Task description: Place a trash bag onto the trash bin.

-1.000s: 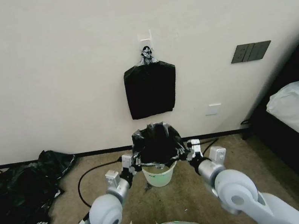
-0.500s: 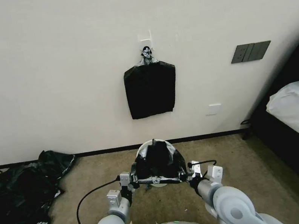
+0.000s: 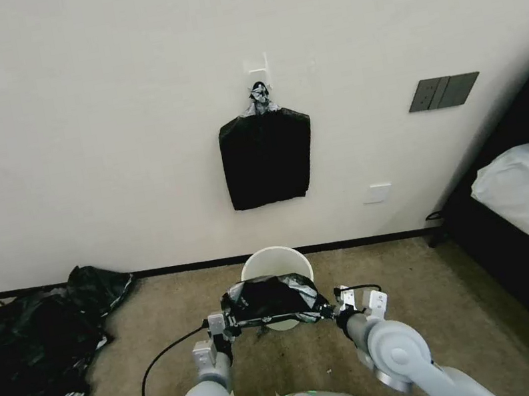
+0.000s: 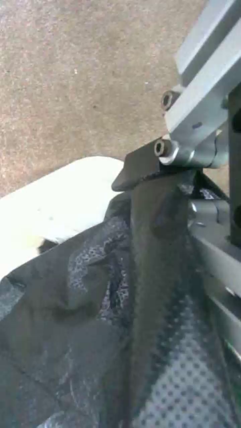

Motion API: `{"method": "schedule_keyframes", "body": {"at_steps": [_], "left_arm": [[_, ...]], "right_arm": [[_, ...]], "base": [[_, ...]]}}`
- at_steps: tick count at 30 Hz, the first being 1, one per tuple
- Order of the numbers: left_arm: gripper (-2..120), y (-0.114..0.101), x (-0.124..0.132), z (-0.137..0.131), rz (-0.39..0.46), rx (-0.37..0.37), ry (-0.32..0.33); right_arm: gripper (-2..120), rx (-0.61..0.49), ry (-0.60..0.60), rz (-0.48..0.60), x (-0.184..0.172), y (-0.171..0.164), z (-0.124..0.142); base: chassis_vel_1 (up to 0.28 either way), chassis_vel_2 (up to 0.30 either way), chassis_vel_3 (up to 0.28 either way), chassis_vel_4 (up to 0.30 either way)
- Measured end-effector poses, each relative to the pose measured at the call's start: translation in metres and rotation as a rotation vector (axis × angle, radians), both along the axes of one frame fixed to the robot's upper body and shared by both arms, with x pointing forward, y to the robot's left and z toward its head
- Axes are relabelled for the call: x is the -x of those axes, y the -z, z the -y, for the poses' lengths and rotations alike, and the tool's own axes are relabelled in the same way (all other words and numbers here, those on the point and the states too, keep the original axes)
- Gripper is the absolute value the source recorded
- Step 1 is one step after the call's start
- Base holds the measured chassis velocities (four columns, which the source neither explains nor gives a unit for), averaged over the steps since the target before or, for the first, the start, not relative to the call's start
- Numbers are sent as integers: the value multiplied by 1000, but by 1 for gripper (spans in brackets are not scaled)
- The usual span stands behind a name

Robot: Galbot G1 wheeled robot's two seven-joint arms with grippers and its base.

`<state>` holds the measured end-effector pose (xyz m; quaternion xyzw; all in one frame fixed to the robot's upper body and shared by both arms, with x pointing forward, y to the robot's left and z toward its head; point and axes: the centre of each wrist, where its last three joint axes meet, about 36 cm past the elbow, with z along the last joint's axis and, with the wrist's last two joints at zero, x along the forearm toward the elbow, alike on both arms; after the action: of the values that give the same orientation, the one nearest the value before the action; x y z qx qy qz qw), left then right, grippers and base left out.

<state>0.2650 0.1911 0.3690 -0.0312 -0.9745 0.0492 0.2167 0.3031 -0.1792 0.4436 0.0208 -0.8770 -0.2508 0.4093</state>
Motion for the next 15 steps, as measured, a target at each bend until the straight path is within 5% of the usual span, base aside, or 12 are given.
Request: {"method": "schedule_keyframes", "body": {"at_steps": [15], "left_arm": [[0,17,-41,-8,29,-30,34]], "right_arm": [[5,85,-29,-3,-51,20,13]], "base": [[0,0,0,0]]}}
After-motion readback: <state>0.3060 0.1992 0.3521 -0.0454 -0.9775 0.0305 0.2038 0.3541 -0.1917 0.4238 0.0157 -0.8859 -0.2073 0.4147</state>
